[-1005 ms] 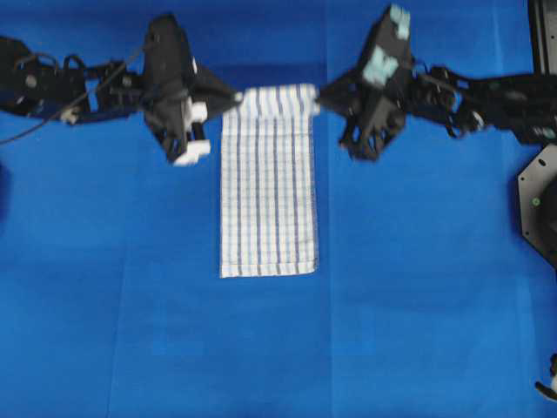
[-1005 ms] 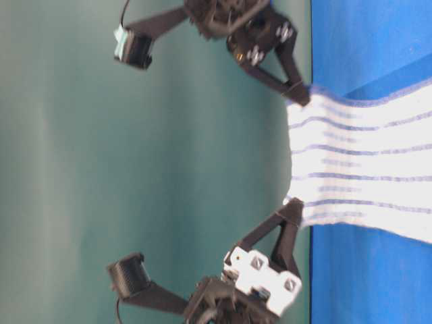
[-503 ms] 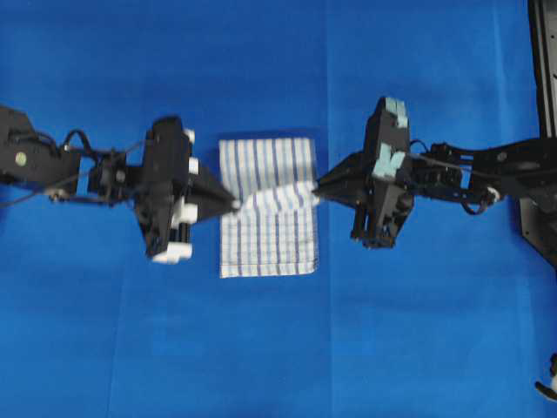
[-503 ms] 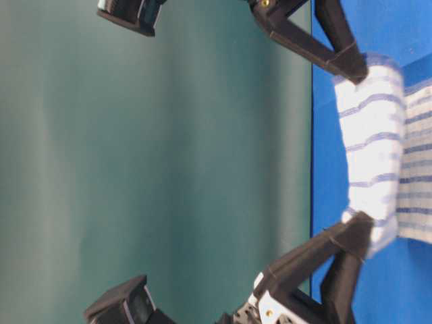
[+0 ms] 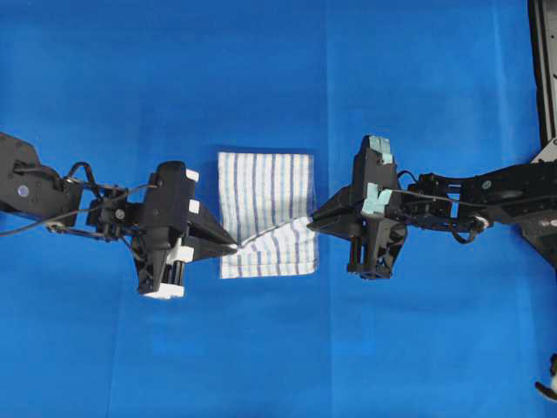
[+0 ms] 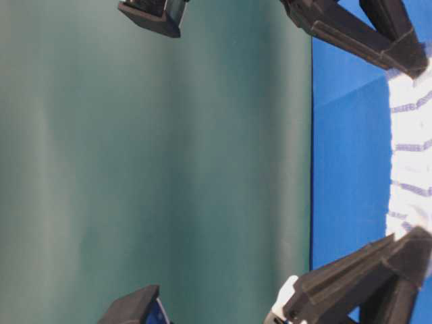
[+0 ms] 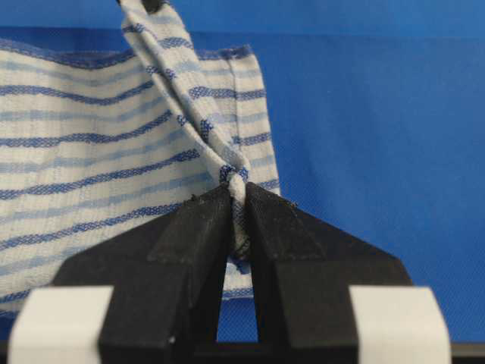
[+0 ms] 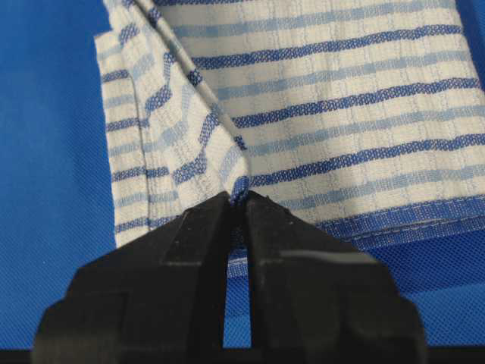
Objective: Fold the blue towel.
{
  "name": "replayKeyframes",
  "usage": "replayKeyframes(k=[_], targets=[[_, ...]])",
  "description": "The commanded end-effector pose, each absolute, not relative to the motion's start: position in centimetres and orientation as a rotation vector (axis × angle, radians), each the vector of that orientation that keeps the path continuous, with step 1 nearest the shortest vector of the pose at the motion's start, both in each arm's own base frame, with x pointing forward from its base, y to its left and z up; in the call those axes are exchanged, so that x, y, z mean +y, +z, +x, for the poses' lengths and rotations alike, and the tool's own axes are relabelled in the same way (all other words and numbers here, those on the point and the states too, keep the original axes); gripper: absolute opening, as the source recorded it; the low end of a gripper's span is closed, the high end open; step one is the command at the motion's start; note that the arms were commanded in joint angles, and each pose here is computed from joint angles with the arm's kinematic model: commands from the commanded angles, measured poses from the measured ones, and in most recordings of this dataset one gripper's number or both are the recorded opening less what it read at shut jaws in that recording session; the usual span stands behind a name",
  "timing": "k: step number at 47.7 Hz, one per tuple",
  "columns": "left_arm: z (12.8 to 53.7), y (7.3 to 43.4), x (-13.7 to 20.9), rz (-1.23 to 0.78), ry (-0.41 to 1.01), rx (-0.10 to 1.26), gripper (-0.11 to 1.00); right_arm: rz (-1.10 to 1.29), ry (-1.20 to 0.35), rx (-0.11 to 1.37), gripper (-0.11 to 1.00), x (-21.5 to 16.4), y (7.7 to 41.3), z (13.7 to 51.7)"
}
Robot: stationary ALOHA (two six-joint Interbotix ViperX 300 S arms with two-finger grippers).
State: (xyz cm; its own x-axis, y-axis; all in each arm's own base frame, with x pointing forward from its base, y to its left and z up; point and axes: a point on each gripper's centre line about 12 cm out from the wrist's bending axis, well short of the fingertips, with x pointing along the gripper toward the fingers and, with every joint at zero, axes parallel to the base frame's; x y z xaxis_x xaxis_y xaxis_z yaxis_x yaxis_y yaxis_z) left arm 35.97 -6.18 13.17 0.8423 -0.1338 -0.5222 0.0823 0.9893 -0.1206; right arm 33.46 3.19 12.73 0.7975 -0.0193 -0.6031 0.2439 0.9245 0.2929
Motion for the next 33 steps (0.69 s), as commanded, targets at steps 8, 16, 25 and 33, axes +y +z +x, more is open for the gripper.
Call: replayKeyframes(k=[8, 16, 25, 33], targets=[[36.7, 13.7, -6.7, -0.095, -0.127, 0.533, 0.06, 0.370, -0.139, 0.609, 0.07, 3.2, 13.5, 33.9], [36.6, 13.5, -6.3, -0.105, -0.111, 0.540, 0.06, 0.372, -0.137, 0.609, 0.12, 3.3, 13.6, 34.0], [36.4, 13.8, -5.6, -0.138, -0.087, 0.539, 0.39, 0.376, -0.135, 0.603, 0.65, 3.3, 13.8, 34.1], [35.8, 15.1, -4.7, -0.129, -0.073, 0.545, 0.86, 0.356, -0.115, 0.559, 0.91, 3.2, 15.5, 33.7]])
